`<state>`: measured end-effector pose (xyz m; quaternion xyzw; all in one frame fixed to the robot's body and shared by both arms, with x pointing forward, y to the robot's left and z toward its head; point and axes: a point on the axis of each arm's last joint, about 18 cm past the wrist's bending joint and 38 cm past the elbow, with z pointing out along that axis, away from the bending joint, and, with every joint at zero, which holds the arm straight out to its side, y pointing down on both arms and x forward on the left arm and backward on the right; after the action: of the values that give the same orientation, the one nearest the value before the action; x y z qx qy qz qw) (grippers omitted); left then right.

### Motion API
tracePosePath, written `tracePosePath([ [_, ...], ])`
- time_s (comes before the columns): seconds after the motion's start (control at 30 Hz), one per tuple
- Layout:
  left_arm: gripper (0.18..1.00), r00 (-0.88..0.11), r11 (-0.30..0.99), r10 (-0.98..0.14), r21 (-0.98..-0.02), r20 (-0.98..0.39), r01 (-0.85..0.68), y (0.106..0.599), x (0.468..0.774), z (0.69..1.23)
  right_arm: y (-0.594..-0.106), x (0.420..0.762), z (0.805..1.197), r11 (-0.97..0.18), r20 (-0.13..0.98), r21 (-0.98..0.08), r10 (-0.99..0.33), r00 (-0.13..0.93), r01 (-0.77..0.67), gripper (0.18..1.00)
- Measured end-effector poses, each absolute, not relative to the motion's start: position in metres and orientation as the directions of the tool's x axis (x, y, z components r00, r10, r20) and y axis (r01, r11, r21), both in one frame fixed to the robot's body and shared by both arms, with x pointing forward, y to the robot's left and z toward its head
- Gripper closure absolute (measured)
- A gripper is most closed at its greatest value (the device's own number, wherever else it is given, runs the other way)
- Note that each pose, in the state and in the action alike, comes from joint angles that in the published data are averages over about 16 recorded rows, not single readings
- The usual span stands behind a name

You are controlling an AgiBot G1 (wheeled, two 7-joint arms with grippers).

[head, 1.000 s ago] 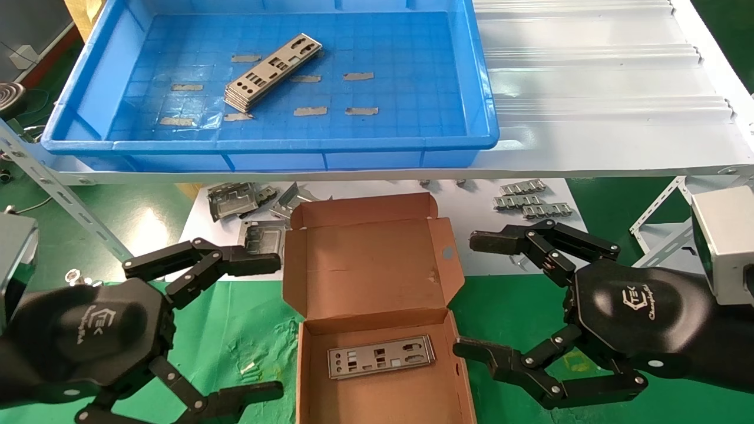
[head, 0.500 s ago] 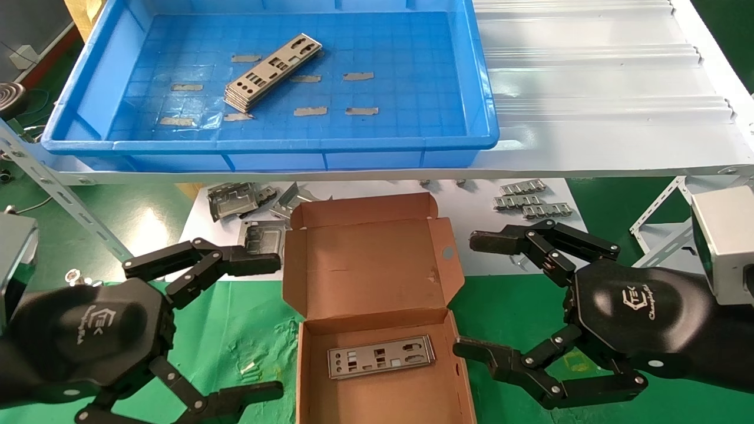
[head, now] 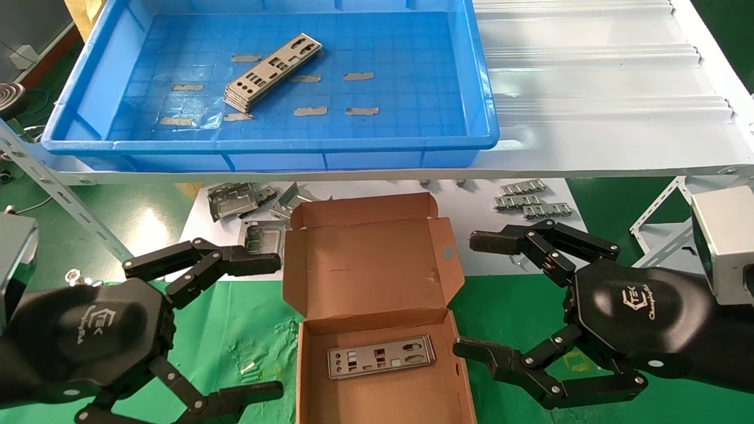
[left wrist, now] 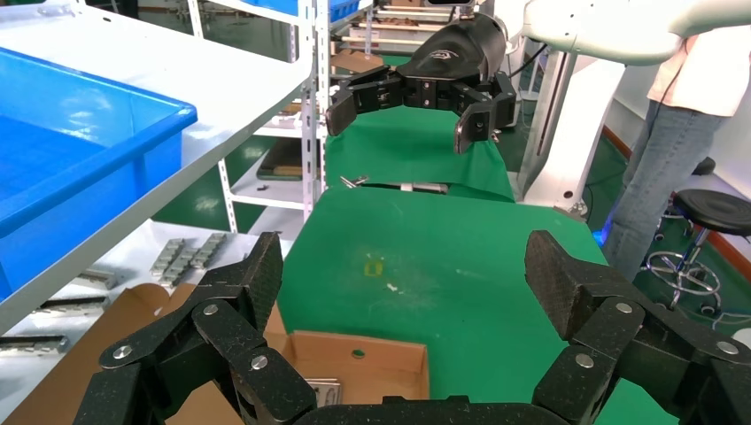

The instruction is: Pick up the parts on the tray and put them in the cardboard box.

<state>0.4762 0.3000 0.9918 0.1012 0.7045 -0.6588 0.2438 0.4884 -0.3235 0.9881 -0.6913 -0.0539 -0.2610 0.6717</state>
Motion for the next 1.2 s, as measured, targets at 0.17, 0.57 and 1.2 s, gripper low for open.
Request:
tracePosePath([
  [0.17,0.184,-0.861,0.112,-0.179,-0.879,-0.477,0.464,0.3,0.4762,0.9918,-0.3235,0.4884,0.9881,-0.092,0.433,-0.9,-0.276,0.858,0.425,0.178],
  [0.57,0.184,-0.861,0.111,-0.179,-0.879,-0.477,0.464,0.3,0.4762,0.9918,-0.3235,0.4884,0.9881,-0.092,0.433,-0.9,-0.276,0.858,0.425,0.178],
  [1.2,0.184,-0.861,0.111,-0.179,-0.879,-0.477,0.464,0.3,0.4762,0.9918,-0.3235,0.4884,0.9881,-0.092,0.433,-0.9,-0.276,0.858,0.425,0.178],
])
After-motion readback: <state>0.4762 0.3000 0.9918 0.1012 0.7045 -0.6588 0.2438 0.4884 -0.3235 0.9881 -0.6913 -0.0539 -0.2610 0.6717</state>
